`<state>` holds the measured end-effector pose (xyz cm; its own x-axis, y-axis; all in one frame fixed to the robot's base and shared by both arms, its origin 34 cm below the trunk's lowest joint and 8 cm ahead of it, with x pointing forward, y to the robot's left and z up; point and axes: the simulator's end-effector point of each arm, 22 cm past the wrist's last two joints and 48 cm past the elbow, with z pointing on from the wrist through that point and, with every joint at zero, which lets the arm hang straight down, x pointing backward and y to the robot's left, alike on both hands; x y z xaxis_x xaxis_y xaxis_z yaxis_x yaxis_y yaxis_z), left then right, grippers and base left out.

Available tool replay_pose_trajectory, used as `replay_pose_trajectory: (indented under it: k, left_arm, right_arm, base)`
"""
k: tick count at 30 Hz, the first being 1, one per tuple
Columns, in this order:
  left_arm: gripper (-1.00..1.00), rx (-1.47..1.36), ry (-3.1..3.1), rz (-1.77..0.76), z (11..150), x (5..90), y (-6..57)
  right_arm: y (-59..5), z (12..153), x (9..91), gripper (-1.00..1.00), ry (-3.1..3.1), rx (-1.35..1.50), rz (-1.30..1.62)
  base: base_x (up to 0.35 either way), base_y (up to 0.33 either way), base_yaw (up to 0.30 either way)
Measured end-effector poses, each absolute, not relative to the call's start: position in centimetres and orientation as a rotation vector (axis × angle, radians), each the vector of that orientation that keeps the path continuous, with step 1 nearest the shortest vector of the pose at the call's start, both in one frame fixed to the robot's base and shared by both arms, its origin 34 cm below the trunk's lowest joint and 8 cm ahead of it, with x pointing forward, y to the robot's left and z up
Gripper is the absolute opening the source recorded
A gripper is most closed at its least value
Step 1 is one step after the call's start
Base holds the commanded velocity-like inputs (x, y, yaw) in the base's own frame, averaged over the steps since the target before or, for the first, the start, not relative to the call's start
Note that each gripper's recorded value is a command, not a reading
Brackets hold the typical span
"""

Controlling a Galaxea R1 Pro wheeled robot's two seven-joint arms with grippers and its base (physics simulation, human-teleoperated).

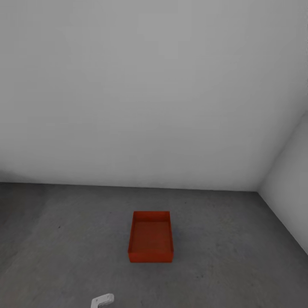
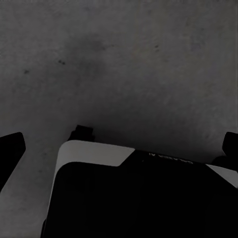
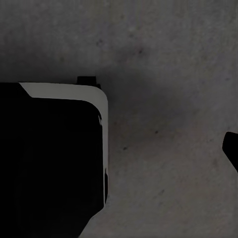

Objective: Move the two storage containers from the living room to the garage. In the garage, place one container on the floor and stack the other container on top of it (either order is fine).

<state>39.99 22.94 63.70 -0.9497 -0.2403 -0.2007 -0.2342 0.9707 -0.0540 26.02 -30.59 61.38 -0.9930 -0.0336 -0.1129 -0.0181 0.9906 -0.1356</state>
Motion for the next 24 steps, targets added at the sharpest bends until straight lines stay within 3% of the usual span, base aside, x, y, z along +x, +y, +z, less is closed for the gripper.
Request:
replay_pose_trajectory:
  k: [24]
  left_arm:
    - [1.00,-0.354,2.929,-0.042,63.6,37.2,22.9]
  right_arm:
    - [-30.5,62.0,27.5,1.00,2.981,-0.035,-0.202]
  base:
    - [0.000,0.000,0.000]
